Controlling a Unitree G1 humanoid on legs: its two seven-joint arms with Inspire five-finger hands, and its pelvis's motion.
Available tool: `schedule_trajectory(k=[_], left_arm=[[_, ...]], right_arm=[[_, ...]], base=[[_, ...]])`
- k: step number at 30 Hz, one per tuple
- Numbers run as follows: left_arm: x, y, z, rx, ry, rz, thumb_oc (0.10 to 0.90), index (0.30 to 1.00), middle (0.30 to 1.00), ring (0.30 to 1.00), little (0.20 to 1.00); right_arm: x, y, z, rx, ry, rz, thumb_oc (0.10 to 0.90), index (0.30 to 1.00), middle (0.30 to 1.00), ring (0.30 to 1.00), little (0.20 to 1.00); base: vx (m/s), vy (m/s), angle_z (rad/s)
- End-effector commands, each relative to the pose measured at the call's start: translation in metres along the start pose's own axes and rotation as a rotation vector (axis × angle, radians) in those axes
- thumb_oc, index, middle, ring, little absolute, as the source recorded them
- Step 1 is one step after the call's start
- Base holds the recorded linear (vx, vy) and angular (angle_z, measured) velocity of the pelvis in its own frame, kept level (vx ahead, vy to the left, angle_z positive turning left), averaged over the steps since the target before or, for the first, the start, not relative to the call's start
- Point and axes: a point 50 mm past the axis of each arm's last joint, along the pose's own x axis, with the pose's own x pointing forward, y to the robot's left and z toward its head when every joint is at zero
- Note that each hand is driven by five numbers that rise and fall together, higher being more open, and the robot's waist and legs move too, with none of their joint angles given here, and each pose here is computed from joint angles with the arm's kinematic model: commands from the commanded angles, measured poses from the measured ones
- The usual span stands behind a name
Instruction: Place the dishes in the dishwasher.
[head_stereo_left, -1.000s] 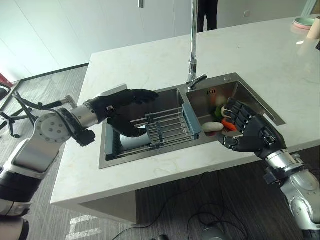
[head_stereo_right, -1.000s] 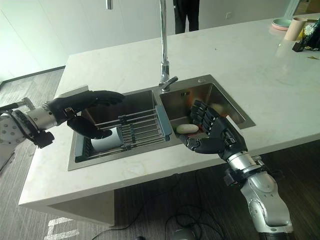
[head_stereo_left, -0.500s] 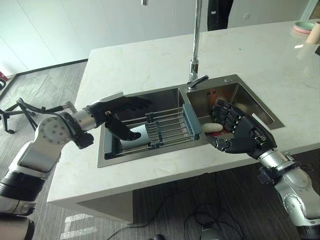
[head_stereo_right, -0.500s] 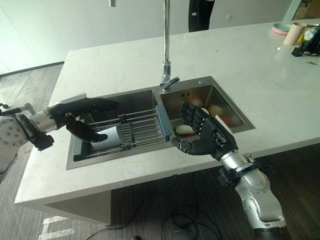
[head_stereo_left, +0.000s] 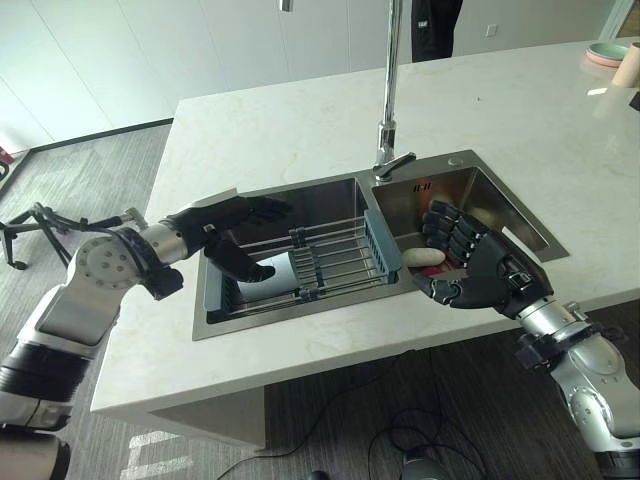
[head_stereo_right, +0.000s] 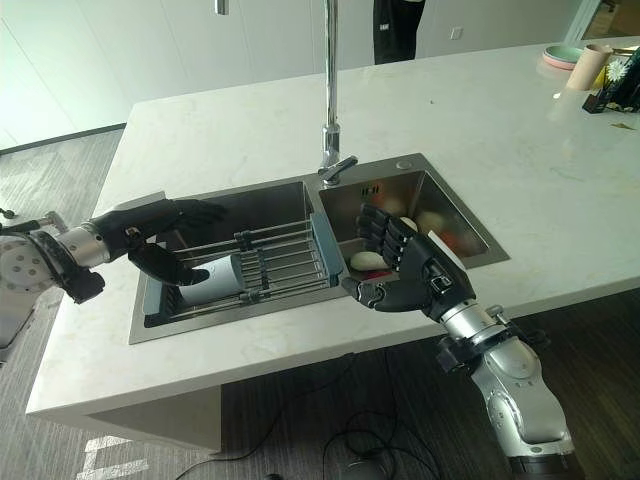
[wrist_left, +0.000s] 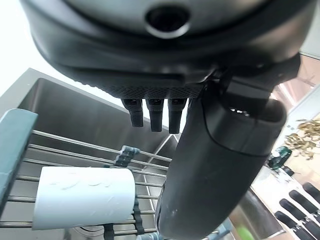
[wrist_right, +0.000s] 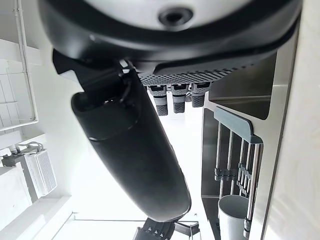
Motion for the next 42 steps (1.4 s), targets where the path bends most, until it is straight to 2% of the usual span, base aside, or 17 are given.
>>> schedule_trajectory(k=[1, 13, 42], left_arm=[[-0.014, 0.048, 0.021, 0.023, -0.099, 0.245, 0.800, 0.900, 0.900, 0.900, 0.900], [-0.009, 0.048, -0.004, -0.032, -0.002, 0.232, 0.800, 0.900, 0.900, 0.900, 0.900], [0.007, 0.038, -0.024, -0.102, 0.076, 0.153, 0.800, 0.900, 0.900, 0.900, 0.900]], right_arm=[[0.010, -0.009, 0.067, -0.145, -0.299, 0.016, 0.800, 0.900, 0.900, 0.900, 0.900], [0.011, -0.009, 0.065, -0.142, -0.289, 0.028, 0.800, 0.900, 0.900, 0.900, 0.900], [0.014, -0.009, 0.065, -0.149, -0.292, 0.038, 0.800, 0.900, 0.900, 0.900, 0.900]], base=[[0.03, 0.017, -0.10], [0.01, 0.004, -0.03], [-0.01, -0.001, -0.02]])
